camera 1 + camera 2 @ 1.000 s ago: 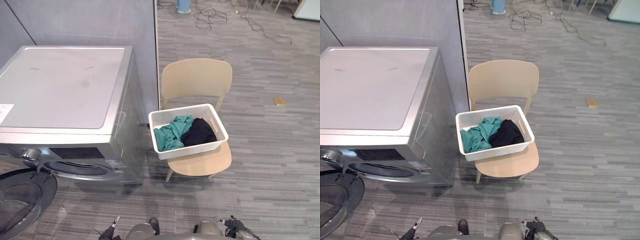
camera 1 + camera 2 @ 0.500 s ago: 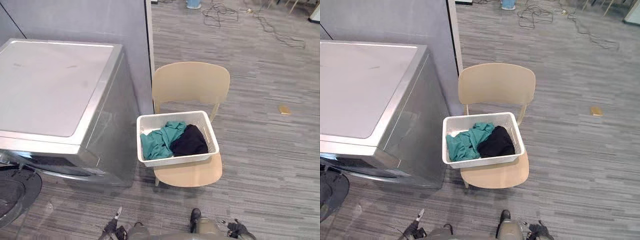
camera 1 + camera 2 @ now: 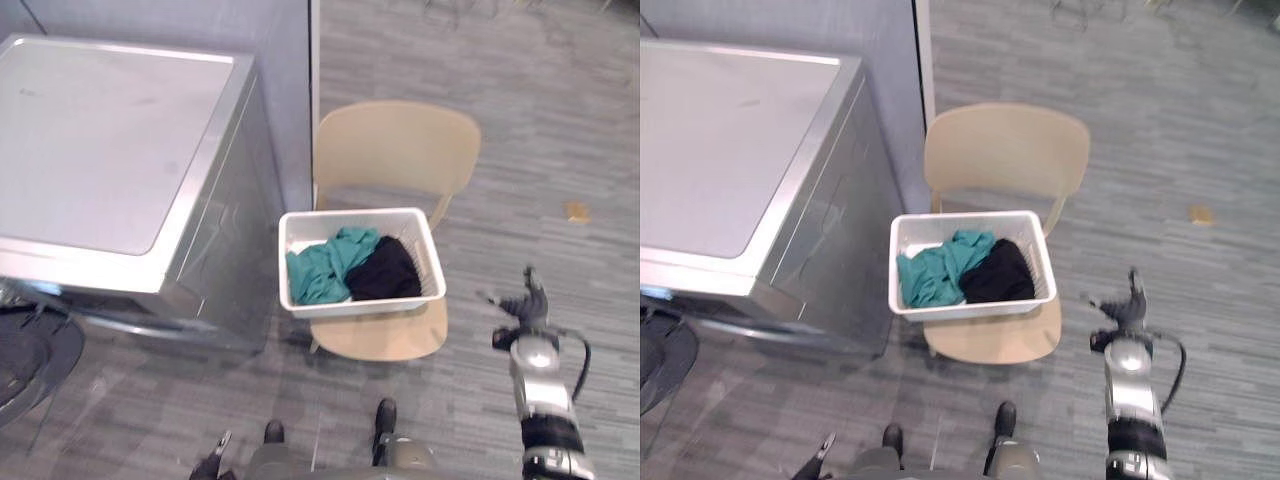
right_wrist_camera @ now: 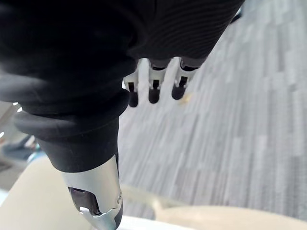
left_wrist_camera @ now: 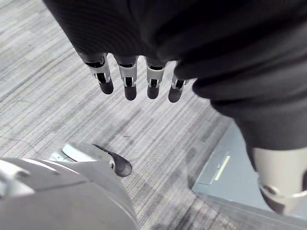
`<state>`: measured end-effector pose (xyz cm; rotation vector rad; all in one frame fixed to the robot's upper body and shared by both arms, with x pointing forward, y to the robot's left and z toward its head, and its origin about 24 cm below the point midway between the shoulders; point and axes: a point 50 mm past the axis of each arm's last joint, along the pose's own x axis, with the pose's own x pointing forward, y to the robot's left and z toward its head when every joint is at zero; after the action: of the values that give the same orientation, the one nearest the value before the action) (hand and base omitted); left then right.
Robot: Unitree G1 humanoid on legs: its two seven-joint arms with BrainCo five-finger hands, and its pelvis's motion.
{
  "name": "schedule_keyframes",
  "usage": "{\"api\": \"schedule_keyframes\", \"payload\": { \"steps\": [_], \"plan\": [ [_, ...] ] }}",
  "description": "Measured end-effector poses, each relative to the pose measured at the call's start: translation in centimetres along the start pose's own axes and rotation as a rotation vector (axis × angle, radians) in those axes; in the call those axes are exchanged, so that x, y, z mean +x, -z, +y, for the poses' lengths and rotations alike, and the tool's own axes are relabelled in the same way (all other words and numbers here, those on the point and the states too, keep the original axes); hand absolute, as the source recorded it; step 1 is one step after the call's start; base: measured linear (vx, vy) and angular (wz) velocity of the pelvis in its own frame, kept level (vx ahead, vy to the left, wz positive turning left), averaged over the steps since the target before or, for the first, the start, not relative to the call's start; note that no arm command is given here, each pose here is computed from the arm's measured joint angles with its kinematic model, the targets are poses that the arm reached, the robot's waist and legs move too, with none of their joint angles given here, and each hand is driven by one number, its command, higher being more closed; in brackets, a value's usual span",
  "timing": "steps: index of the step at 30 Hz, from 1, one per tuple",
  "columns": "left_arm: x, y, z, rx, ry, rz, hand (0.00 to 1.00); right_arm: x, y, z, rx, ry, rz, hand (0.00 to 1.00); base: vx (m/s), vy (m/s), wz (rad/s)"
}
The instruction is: Pick up the laundry basket with both hands and put the clothes into the washing machine.
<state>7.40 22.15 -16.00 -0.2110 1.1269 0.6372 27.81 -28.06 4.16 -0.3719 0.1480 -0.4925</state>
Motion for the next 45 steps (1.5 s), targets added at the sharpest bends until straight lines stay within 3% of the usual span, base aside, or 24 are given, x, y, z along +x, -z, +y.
{"api": "schedule_keyframes", "payload": {
  "steps": [7,14,21,35,45],
  "plan": [
    [-0.3,-3.5,-3.3,0.017,0.114,-0.142,0.00,4.4,-10.8,4.0,-0.200,-0.175,-0.319,0.00,-0.14,-0.017,0.12],
    [-0.3,-4.5,-3.3,-0.024,0.120,-0.178,0.00,6.1,-18.9,2.6,-0.495,-0.149,-0.547,0.00,-0.06,0.003,0.15],
    [-0.2,-3.9,-3.1,-0.041,0.103,-0.150,0.00,5.9,-22.3,2.8,-0.652,-0.138,-0.657,0.00,-0.01,-0.001,0.02],
    [-0.6,-7.9,-5.8,-0.034,0.135,-0.265,0.00,5.2,-28.5,2.4,-0.685,-0.030,-0.783,0.00,-0.01,0.005,0.08],
    [-1.1,-9.5,-6.7,-0.010,0.143,-0.337,0.00,6.3,-29.2,1.6,-0.705,0.027,-0.711,0.00,0.02,0.029,0.13]
  ]
}}
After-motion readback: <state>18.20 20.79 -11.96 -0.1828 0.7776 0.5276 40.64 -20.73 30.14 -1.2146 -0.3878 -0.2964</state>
